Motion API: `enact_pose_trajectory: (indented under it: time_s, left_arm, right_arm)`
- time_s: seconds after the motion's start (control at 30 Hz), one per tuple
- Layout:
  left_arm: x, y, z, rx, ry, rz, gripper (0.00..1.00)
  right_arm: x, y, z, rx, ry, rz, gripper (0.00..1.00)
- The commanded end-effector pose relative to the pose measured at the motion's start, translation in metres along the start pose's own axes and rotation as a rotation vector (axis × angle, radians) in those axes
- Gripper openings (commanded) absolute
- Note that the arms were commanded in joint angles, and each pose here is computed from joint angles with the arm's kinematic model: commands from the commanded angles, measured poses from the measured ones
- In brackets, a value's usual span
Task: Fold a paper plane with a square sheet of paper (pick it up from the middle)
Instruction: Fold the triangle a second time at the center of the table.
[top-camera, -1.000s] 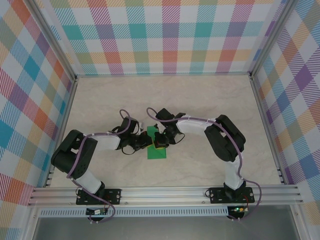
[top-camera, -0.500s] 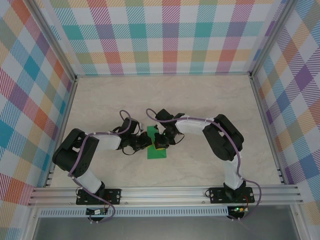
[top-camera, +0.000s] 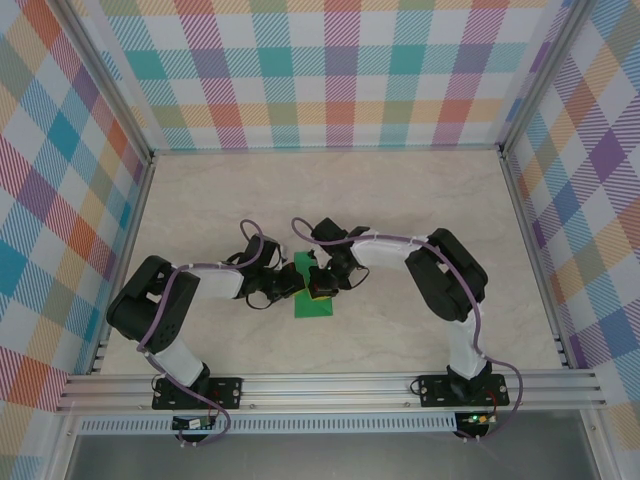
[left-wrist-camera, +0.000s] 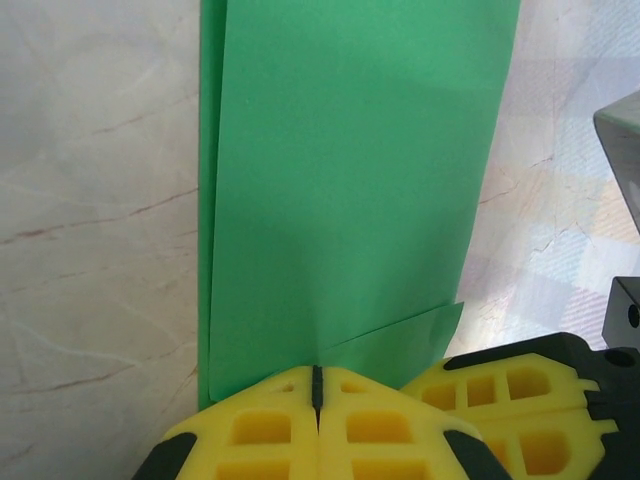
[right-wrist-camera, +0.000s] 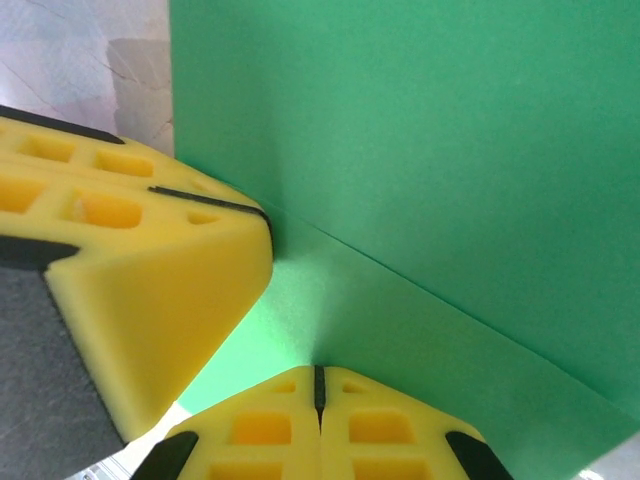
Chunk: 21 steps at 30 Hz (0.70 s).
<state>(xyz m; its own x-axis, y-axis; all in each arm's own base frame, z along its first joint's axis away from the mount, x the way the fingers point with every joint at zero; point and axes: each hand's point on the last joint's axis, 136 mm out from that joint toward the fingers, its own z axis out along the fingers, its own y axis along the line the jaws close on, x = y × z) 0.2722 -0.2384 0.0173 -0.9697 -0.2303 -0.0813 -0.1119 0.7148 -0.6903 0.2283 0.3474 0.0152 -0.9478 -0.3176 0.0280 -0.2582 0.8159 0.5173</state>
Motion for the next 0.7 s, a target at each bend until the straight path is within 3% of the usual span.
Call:
enact_pose_trajectory:
  time_s: [0.0,0.23,0.57,0.67]
  left_arm:
    - [0.022,0.053,0.005,-0.204,0.042,-0.083,0.00]
    - [0.035,0.087,0.002,-0.318,0.044,-0.119,0.00]
    - [0.033,0.085,0.004,-0.311,0.041,-0.128,0.00]
    - [0.030,0.077,0.005,-0.284,0.039,-0.121,0.00]
  right_arm:
    - [0.036,-0.018,0.006,0.033,0.097,-0.002,0.03]
    - [0.067,-0.038,0.006,0.055,0.130,-0.002,0.03]
    - [0.113,-0.063,-0.003,0.095,0.175,0.022,0.03]
    - [0.110,-0.064,-0.010,0.114,0.139,0.024,0.03]
